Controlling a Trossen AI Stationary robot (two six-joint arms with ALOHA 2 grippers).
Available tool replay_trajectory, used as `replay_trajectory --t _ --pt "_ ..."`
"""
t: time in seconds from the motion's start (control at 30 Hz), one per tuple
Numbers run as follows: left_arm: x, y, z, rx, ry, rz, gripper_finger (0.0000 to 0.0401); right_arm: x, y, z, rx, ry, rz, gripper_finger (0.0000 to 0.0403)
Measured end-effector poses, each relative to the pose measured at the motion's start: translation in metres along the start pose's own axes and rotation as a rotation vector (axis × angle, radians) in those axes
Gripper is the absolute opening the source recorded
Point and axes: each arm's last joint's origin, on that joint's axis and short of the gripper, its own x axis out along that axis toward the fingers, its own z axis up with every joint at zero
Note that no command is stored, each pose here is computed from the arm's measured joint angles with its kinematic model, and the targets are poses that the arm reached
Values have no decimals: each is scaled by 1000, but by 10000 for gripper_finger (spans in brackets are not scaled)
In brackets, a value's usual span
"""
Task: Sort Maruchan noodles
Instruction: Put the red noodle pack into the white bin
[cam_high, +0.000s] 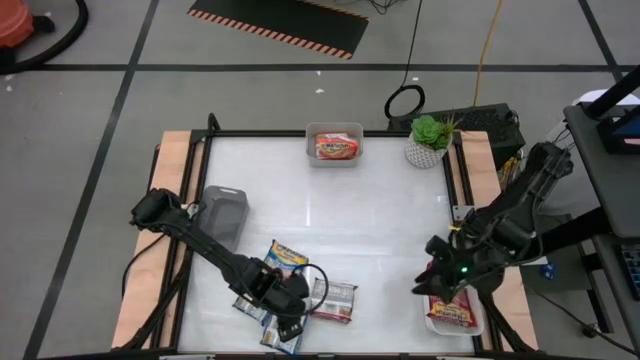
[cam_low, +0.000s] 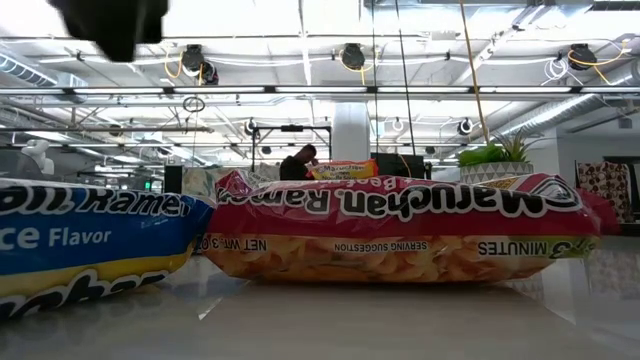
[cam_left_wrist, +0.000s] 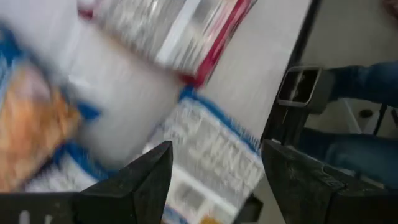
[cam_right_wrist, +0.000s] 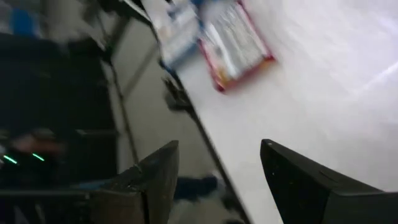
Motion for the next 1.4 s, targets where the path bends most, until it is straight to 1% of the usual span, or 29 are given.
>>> replay_trajectory --t 0.1,0.2,0.27,0.33,0.4,0.5,0.57,0.67,0.73,0.8,0.9,1.0,1.07,1.13,1.23,1.33,1.4 --pt "0 1 0 -41 12 2 250 15 11 5 47 -70 62 219" --pt "1 7 2 -16 44 26 250 29 21 9 38 -152 107 219" --pt "1 12 3 -8 81 44 250 38 24 11 21 -205 112 219" --pt "0 15 6 -11 103 32 250 46 25 14 20 -243 103 219" --pt "0 15 9 -35 109 12 250 52 25 18 41 -248 95 219" --pt "0 15 12 -111 92 -3 250 56 28 24 68 -217 129 219" --pt "0 14 14 -142 73 -6 250 54 28 27 56 -218 138 219" --pt "0 13 16 -149 15 1 250 50 28 31 24 -230 141 219" --pt "0 14 18 -165 -9 5 250 46 28 35 24 -218 156 219" --pt "0 15 22 -210 -17 -2 250 42 28 37 14 -198 172 219" --pt "0 13 25 -290 -14 -46 250 33 27 40 -28 -170 191 219" --pt "-1 8 28 -307 -31 -110 250 22 24 41 -94 -112 201 219" --pt "-1 6 32 -303 -74 -131 250 14 19 40 -144 -57 187 219" --pt "-2 7 36 -309 -118 -128 250 6 13 39 -187 9 172 219" --pt "-2 10 40 -349 -150 -110 250 -7 3 37 -240 104 150 219" --pt "2 13 43 -376 -164 -90 250 -20 -5 35 -276 187 152 219" --pt "6 15 43 -403 -156 -70 250 -29 -9 35 -295 227 174 219"
